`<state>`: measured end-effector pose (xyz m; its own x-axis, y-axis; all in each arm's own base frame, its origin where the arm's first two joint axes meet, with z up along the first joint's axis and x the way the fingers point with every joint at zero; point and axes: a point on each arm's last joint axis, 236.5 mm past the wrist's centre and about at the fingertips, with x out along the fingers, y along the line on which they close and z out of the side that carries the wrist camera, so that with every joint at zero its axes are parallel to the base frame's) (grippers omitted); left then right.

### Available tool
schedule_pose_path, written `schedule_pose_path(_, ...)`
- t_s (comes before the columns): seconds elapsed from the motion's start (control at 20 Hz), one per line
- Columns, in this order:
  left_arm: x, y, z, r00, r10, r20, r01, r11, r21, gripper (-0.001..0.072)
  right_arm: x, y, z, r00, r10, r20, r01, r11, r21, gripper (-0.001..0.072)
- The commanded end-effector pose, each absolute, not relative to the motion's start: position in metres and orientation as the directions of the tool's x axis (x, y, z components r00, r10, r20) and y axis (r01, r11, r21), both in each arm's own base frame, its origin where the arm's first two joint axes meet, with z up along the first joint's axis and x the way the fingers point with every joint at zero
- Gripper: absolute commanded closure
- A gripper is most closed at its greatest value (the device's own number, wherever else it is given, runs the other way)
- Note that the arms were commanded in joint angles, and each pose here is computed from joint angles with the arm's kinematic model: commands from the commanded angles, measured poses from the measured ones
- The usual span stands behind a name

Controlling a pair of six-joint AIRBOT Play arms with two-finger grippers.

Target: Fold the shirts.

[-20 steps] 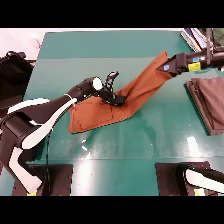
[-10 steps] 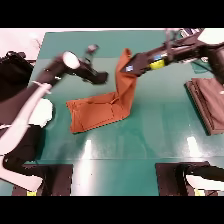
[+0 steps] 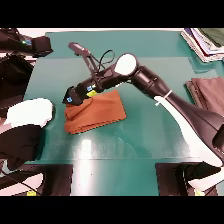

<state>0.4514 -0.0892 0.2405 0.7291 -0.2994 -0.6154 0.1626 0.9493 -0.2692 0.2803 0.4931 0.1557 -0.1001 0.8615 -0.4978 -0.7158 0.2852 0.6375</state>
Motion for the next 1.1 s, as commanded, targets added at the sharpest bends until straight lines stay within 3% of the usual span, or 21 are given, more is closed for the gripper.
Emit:
schedule_pose_path(0.0, 0.439, -0.077, 0.247, 0.729, -0.279, -0.626, 0.157, 0.957, -0.244, 0.0685, 0.305, 0.453, 0.112, -0.065, 0.779, -0.624, -0.693, 0.415, 0.590, 0.0300)
schedule_pose_path(0.2, 0.439, -0.083, 0.247, 0.723, -0.299, -0.623, 0.169, 0.951, -0.260, 0.0684, 0.360, 0.313, 0.037, 0.077, 0.590, -0.803, -0.488, 0.725, 0.486, 0.0295)
schedule_pose_path(0.3, 0.439, -0.092, 0.245, 0.715, -0.314, -0.624, 0.189, 0.947, -0.260, 0.0684, 0.370, 0.253, -0.001, 0.074, 0.539, -0.839, -0.328, 0.808, 0.490, 0.0040)
schedule_pose_path(0.45, 0.439, -0.114, 0.235, 0.688, -0.346, -0.638, 0.232, 0.938, -0.258, 0.0685, 0.371, 0.219, -0.044, 0.014, 0.580, -0.814, -0.102, 0.811, 0.576, 0.0034)
schedule_pose_path(0.65, 0.440, -0.137, 0.220, 0.649, -0.379, -0.659, 0.278, 0.925, -0.258, 0.0684, 0.374, 0.261, -0.064, -0.054, 0.716, -0.696, -0.021, 0.696, 0.718, 0.0047)
schedule_pose_path(0.9, 0.439, -0.148, 0.218, 0.634, -0.411, -0.656, 0.293, 0.912, -0.288, 0.0684, 0.370, 0.338, -0.073, -0.138, 0.737, -0.661, -0.127, 0.649, 0.750, 0.0192)
schedule_pose_path(1.0, 0.438, -0.153, 0.220, 0.627, -0.431, -0.649, 0.299, 0.902, -0.310, 0.0685, 0.374, 0.364, -0.074, -0.131, 0.738, -0.662, -0.181, 0.639, 0.748, 0.0438)
schedule_pose_path(1.05, 0.436, -0.159, 0.221, 0.621, -0.448, -0.643, 0.310, 0.894, -0.324, 0.0685, 0.380, 0.372, -0.069, -0.115, 0.742, -0.661, -0.206, 0.633, 0.747, 0.0620)
